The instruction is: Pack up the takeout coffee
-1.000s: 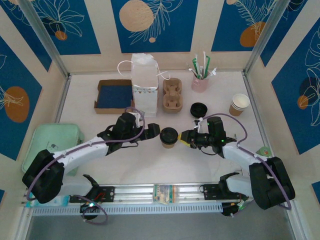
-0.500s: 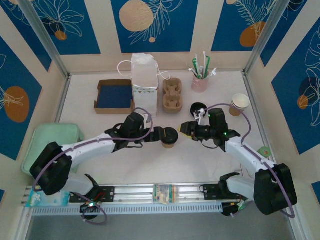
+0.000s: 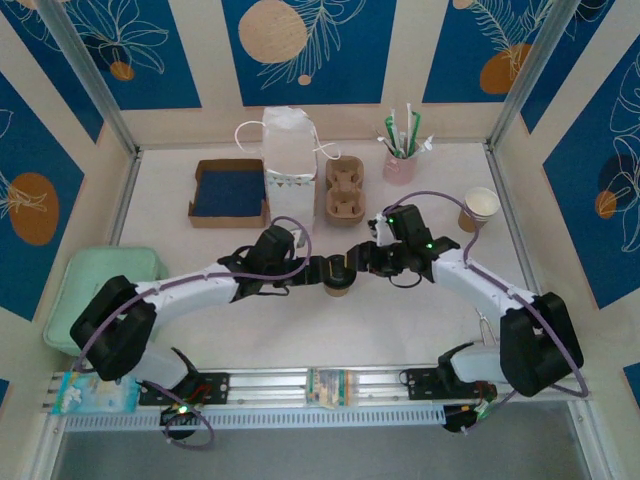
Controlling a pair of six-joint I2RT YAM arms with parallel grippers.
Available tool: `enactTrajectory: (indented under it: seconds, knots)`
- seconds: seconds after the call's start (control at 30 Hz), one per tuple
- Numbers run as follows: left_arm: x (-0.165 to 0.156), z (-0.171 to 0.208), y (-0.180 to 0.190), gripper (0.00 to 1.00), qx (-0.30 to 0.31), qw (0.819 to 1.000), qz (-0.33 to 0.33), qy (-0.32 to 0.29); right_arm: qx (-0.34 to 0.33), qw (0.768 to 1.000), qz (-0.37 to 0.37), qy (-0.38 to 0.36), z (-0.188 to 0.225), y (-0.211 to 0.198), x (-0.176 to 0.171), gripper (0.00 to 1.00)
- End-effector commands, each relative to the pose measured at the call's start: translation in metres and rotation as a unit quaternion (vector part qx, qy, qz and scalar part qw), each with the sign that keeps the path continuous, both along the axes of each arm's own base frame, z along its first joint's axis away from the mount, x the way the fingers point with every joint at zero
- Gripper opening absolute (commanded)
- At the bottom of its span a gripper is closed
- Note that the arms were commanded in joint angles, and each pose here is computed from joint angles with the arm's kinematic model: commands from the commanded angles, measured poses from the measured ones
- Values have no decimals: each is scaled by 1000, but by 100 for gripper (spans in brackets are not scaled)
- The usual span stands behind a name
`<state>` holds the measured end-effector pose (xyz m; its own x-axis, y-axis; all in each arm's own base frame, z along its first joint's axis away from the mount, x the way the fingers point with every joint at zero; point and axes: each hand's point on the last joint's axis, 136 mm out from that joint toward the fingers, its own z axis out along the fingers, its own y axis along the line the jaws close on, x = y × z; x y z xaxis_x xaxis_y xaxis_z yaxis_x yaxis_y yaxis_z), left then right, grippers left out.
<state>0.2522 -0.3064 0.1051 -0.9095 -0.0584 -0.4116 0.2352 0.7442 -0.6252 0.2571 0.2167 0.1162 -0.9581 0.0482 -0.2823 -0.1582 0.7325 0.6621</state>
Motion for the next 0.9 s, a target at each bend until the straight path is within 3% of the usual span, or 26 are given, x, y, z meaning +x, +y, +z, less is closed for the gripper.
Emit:
enactTrajectory:
  seconds: [0.0, 0.4, 0.87]
  knots:
    - [2, 3, -4, 77, 5, 1000, -7, -11, -19, 1000, 12, -9, 0, 2, 3, 49]
    - [-1, -14, -1, 66, 16, 1000, -5, 3, -48, 999, -9, 19, -30, -7, -3, 48]
    - [-5, -36, 5, 66, 34, 999, -1, 21, -92, 991, -64, 79, -80, -31, -22, 44]
